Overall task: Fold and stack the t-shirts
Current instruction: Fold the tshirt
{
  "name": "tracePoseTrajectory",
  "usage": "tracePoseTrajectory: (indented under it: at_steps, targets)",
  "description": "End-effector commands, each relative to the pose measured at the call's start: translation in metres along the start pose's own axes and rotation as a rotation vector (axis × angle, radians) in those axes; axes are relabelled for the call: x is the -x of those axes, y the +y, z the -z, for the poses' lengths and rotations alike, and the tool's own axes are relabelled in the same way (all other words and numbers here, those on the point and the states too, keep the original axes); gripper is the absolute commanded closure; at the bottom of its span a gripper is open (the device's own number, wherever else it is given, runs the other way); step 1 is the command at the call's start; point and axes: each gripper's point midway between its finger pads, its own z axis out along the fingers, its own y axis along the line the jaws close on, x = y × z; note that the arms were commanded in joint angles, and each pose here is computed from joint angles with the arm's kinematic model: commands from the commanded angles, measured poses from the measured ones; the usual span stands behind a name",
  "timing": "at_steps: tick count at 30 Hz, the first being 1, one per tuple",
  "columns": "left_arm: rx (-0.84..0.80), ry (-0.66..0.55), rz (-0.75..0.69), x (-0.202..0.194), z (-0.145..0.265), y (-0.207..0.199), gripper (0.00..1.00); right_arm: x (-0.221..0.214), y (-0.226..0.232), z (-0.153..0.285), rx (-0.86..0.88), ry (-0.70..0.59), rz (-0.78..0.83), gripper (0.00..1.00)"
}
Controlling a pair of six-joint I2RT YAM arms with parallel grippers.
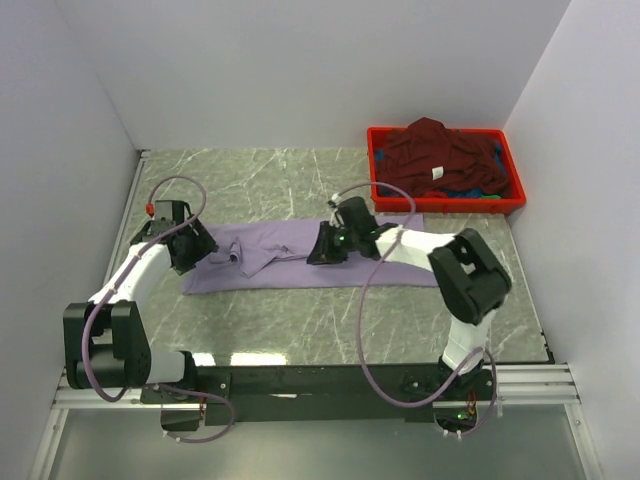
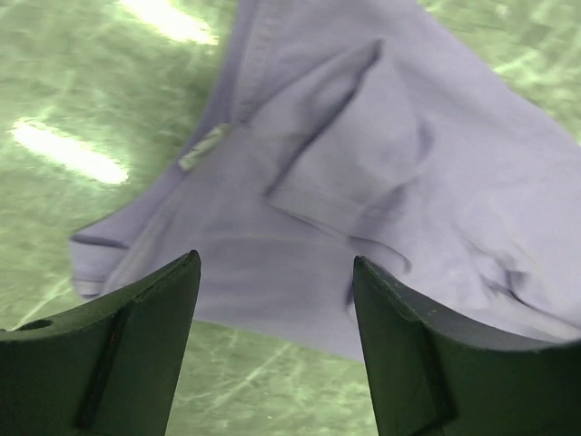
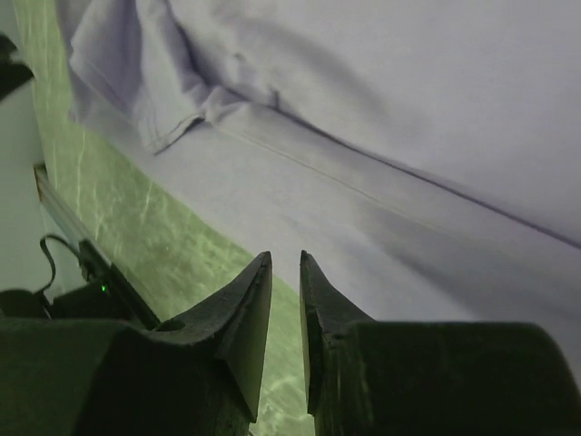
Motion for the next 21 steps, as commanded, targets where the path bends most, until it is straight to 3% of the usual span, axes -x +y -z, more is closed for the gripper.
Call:
tracePoseTrajectory:
  at_steps: [1, 11, 21]
  targets:
    - [-0.124, -0.038, 0.008, 0.012, 0.014, -0.026, 0.27, 0.007, 0.038, -0.018, 0.136, 0.021, 0.039, 0.74]
    - [-0.204, 0.031, -0.012, -0.014, 0.016, -0.043, 0.28, 0.034, 0.036, -0.058, 0.124, 0.006, 0.022, 0.74]
    - [-0.267, 0.096, -0.034, -0.037, 0.016, -0.066, 0.31, 0.048, -0.003, -0.073, 0.041, -0.015, -0.048, 0.74]
